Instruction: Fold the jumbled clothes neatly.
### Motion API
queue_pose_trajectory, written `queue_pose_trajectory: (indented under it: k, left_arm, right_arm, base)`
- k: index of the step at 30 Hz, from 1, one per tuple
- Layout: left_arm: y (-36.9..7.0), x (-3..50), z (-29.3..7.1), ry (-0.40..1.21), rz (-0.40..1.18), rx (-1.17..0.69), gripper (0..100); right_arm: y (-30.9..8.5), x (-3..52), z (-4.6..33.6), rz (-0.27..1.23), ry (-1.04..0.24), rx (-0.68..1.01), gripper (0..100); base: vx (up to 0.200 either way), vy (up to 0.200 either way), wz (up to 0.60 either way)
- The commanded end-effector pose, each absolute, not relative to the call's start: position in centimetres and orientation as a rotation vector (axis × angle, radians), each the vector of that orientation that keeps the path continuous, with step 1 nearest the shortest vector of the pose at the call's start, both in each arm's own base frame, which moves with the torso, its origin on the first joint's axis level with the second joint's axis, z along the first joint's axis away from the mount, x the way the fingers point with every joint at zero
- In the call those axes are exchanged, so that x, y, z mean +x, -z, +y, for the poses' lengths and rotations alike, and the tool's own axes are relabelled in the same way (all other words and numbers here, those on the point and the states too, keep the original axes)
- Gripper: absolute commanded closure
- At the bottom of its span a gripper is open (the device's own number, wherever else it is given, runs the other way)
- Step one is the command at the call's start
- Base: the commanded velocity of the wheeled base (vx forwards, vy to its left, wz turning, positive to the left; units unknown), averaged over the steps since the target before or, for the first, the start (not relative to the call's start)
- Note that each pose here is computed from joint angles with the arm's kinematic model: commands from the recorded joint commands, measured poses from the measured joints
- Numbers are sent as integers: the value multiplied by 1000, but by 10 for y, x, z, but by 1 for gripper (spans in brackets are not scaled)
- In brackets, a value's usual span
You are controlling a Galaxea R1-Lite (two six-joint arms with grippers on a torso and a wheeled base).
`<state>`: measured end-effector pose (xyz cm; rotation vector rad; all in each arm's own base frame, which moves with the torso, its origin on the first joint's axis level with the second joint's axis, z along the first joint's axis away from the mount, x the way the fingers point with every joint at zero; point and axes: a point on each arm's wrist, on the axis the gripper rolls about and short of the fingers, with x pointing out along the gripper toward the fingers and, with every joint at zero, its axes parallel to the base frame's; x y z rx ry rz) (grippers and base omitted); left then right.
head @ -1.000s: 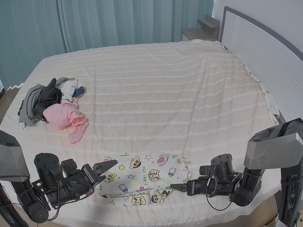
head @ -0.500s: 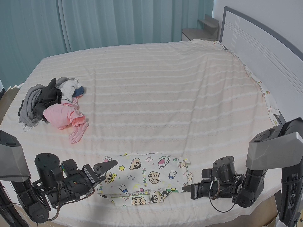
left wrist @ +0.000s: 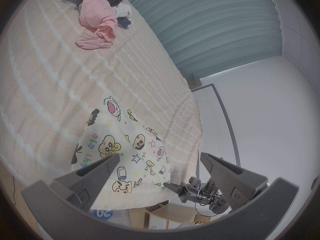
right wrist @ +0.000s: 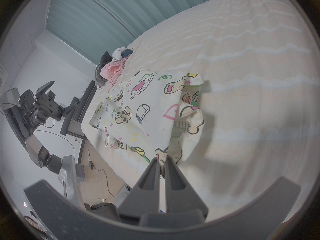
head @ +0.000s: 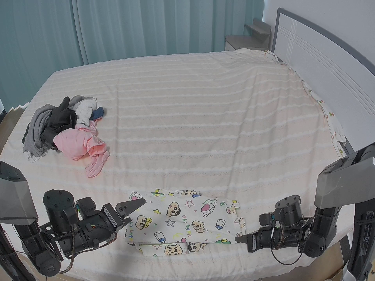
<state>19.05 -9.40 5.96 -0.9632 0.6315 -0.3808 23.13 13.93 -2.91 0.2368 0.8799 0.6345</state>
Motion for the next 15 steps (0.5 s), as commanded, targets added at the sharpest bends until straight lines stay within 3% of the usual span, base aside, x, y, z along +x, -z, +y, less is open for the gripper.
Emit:
queue_pose_trajectory:
  k: [1, 7, 8, 14, 15]
  left_arm:
    - [-58, 188, -93, 379, 639, -962, 0]
    - [-55, 189, -93, 368, 650, -956, 0]
    - [-54, 189, -93, 367, 654, -953, 0]
    - [-50, 192, -92, 346, 660, -947, 0]
    - [-47, 196, -89, 321, 659, -946, 0]
  right_arm:
    - [30, 228, 140, 892, -640, 229, 100]
    - [33, 221, 139, 918, -649, 201, 100]
    - [33, 219, 138, 919, -650, 195, 0]
    - [28, 214, 134, 904, -650, 192, 0]
    - [13, 209, 128, 840, -643, 205, 0]
  base:
    - [0, 0, 0]
    - [0, 0, 0]
    - [0, 0, 0]
    - [0, 0, 0]
    - [0, 0, 0]
